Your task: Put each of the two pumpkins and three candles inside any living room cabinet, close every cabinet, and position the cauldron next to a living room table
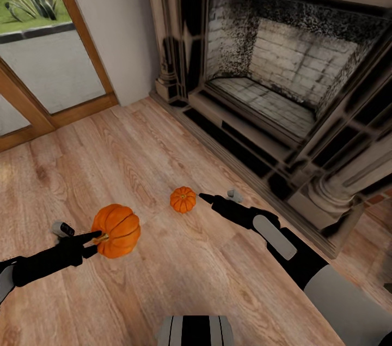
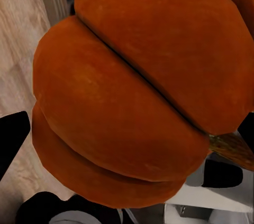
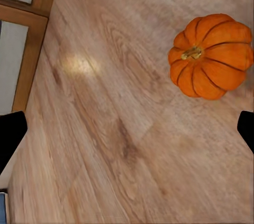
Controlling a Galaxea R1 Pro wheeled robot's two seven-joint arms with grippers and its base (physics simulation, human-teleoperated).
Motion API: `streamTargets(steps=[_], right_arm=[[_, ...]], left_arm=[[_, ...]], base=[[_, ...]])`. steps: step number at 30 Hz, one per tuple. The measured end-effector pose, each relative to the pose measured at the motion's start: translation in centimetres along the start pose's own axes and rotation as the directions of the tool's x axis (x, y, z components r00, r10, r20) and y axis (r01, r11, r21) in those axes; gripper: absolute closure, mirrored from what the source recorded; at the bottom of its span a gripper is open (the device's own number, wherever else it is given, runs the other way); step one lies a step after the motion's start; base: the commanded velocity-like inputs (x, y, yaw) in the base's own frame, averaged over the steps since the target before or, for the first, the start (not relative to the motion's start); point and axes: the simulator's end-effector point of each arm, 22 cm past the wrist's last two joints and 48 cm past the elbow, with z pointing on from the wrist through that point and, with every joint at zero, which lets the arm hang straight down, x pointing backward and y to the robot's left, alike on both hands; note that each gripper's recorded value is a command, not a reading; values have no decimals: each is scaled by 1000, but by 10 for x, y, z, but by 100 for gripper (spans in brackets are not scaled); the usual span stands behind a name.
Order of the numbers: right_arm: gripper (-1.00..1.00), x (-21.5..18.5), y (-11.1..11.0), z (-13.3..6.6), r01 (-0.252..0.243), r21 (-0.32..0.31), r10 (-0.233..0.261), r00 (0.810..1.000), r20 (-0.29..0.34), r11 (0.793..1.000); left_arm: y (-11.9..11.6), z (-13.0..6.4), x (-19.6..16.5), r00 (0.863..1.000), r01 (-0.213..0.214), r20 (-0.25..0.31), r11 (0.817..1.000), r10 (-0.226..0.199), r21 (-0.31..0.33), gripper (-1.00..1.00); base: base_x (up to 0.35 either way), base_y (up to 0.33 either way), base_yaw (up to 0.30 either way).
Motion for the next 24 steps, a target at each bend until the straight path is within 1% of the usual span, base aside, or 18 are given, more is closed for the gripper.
streamTargets(steps=[1, 4, 9, 14, 17, 20, 24], right_arm=[[-100, 0, -5, 0, 4, 14, -4, 1000, 1, 1000], [-100, -2, -16, 0, 10, 48, -11, 1000, 16, 999], [-100, -2, -32, 0, 26, 87, -28, 999, 21, 996], [-100, 1, -46, -1, 43, 121, -45, 999, 11, 992], [-100, 2, -51, -1, 46, 134, -47, 999, 8, 990], [-100, 4, -55, -1, 45, 142, -46, 999, 4, 989], [-100, 7, -59, -1, 44, 153, -43, 999, -6, 987]], left_arm=[[2, -1, 3, 1000, 10, -1, 1000, -10, 2, 100], [-2, -2, 0, 1000, 24, 10, 999, -25, 32, 100], [-4, -6, -2, 998, 47, 29, 997, -49, 66, 100], [4, -11, -2, 997, 68, 41, 996, -70, 57, 100], [3, -11, -2, 997, 69, 41, 996, -71, 59, 100], [3, -11, -2, 997, 69, 41, 996, -72, 59, 100], [3, -11, -2, 997, 69, 41, 996, -72, 60, 100]], base=[[0, 0, 0], [0, 0, 0], [47, 4, 0], [141, 4, 0], [188, 0, 0], [73, 14, 0], [120, 162, 0]])
